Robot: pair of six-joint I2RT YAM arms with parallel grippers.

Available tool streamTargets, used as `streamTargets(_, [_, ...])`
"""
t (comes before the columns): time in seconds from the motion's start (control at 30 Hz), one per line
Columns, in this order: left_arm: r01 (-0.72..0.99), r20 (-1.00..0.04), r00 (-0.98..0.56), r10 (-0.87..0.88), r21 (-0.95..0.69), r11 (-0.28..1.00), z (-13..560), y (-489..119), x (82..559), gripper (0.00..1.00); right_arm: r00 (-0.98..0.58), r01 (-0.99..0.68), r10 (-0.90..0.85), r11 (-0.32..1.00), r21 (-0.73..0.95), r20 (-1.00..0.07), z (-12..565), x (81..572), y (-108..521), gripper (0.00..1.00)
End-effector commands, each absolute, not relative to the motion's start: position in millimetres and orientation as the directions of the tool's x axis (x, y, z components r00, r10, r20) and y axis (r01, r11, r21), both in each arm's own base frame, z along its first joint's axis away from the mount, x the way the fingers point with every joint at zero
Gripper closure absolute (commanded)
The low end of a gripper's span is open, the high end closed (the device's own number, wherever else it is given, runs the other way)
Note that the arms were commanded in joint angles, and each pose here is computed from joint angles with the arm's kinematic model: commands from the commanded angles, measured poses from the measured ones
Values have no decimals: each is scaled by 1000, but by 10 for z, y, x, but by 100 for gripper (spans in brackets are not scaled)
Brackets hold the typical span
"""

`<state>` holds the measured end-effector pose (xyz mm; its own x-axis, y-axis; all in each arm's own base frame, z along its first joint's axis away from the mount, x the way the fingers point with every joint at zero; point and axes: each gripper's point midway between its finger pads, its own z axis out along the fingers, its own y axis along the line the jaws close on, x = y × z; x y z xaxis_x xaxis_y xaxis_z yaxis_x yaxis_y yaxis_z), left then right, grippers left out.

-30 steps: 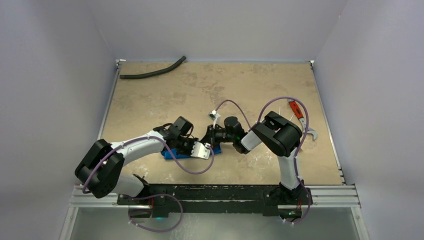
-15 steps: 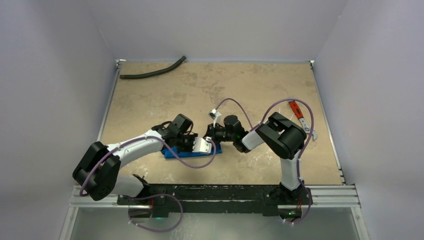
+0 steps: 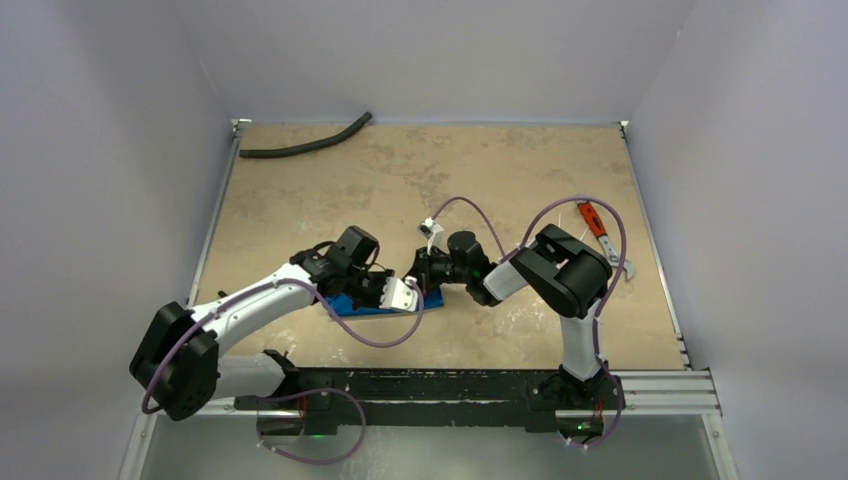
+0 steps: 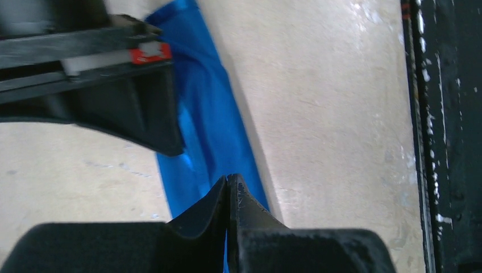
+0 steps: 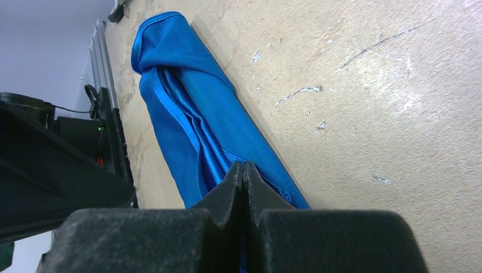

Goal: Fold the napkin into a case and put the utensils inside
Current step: Smooth out the smaller rectangle-folded napkin at the center of the board.

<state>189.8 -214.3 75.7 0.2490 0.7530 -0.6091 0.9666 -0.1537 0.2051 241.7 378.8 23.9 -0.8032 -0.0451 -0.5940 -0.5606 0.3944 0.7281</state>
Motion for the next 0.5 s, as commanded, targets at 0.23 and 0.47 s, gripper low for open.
streamTargets(0.23, [943,-536,331,777,168,-286,277,-2054,1846,100,-776,-619,-95,305,724,-624,817,2405,3908,100])
streamTargets(0.47, [949,-531,314,787,156,-274,248,-2011,1811,100,-750,-641,-106,356,680,-652,1004,2615,3795,93])
